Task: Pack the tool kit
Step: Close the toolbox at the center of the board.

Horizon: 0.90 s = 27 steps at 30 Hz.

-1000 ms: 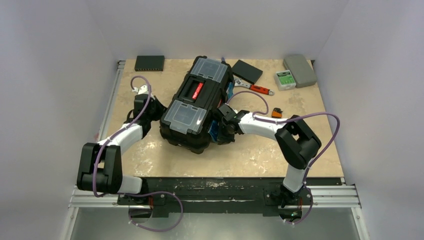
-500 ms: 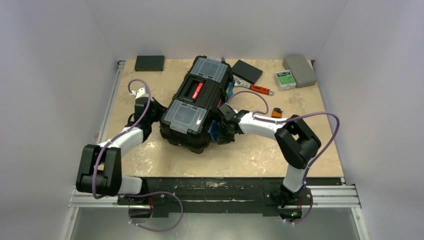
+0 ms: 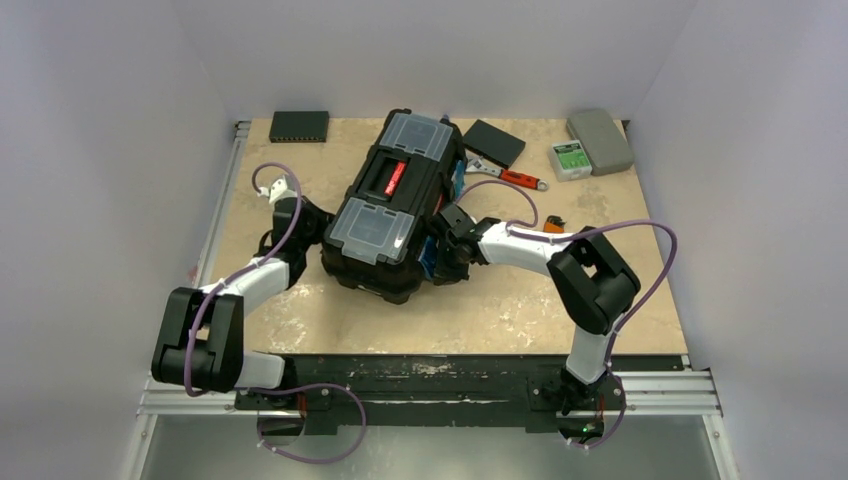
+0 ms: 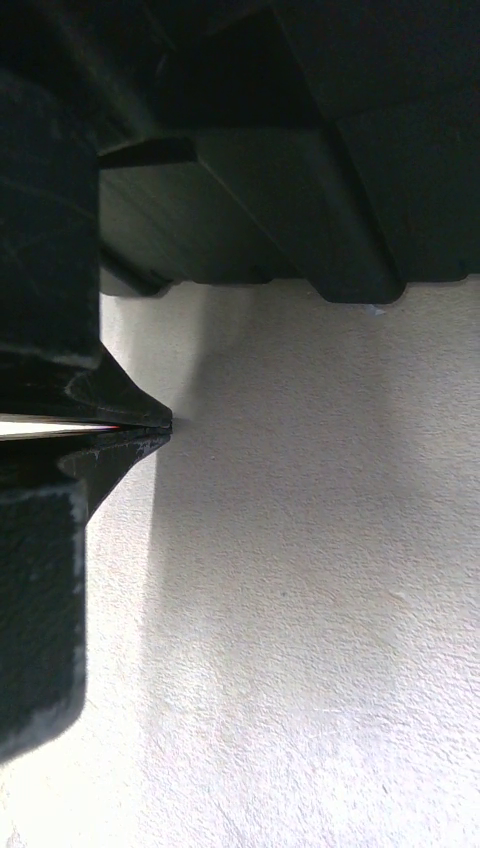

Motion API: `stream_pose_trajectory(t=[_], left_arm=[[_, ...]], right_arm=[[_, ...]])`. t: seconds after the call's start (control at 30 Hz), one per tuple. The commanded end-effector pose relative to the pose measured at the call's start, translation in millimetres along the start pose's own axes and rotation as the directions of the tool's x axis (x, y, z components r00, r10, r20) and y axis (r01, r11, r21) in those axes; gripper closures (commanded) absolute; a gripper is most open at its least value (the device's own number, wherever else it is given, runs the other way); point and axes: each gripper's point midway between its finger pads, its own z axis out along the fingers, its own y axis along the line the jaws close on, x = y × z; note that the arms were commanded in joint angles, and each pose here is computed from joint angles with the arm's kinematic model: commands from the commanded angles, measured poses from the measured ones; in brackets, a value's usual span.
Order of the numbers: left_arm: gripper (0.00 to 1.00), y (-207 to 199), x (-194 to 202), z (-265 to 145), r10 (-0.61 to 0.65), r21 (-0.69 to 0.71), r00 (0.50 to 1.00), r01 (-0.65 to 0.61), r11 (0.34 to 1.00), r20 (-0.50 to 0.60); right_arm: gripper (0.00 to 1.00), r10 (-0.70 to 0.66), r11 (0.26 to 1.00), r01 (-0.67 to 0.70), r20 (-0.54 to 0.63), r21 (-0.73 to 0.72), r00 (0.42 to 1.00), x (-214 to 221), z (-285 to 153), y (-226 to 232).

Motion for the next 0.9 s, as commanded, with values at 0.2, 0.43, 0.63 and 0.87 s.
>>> stream_pose_trajectory(t=[0.2,0.43,0.63,0.87], left_arm=[[1.0,-57,188,-77,0.188,0.305,0.76,0.014,0.952,-0.622],[1.0,-52,180,-74,0.166,0.253,0.797,-0.018,0.967,-0.58],[1.0,-82,158,-74,0.179,0.288,0.816,-0.017,0.957,-0.55],[1.0,-93,155,-80,0.158,0.288,0.839,-0.001,0.958,-0.52]], right_arm=[[1.0,0.07,0.797,0.089,0.237,-0.597,0.969,-68,-35,176],[1.0,0.092,0.804,0.079,0.255,-0.589,0.963,-83,-45,163],[1.0,0.141,0.802,0.053,0.274,-0.596,0.951,-121,-67,123],[1.0,0.099,0.852,0.134,0.407,-0.506,0.908,-157,-107,87]])
